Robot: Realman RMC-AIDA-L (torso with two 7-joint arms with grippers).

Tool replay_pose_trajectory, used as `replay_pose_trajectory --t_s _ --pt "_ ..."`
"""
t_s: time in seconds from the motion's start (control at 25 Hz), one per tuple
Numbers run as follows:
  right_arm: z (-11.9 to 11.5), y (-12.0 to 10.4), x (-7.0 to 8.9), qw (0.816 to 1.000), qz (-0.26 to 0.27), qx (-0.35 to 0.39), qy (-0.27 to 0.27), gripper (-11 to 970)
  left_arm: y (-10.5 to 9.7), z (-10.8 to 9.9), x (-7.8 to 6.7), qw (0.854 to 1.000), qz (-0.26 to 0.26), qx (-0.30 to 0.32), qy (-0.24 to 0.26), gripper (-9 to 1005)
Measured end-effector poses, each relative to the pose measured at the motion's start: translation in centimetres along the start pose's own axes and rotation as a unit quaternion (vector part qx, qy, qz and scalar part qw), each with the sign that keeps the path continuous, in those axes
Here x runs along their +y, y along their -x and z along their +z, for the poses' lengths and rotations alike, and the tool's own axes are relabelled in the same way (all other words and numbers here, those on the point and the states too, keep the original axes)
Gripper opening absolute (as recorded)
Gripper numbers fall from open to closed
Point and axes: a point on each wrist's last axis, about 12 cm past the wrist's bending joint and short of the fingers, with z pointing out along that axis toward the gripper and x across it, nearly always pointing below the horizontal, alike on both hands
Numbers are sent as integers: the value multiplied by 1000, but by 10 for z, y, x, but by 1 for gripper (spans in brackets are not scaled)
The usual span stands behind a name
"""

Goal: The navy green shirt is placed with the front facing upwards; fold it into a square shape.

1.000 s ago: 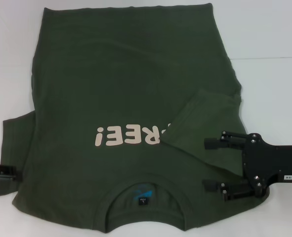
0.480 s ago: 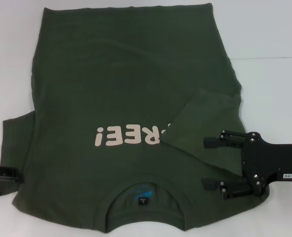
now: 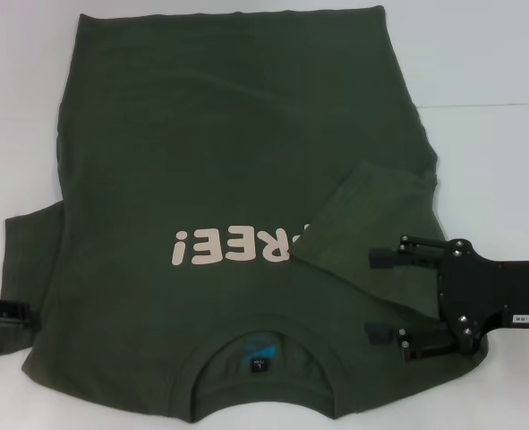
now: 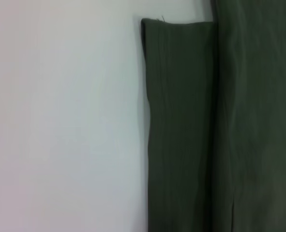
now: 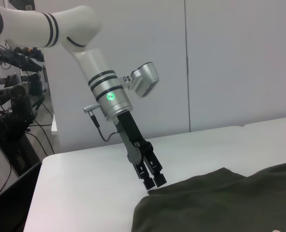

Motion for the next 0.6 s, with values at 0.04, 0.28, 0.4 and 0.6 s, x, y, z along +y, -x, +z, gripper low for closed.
replay_pose_trajectory --t_s 0.04,0.28,0.4,0.6 --pt "0 0 0 1000 0 0 -1 947 0 0 0 1000 1 0 0 812" --pt "0 0 -1 1000 0 1 -3 946 2 0 -2 1000 6 0 1 811" --pt "0 0 -1 1000 0 1 -2 946 3 0 -2 1000 6 -2 4 811" --pt "0 0 -1 1000 1 1 -2 947 2 -1 0 1000 6 2 14 811"
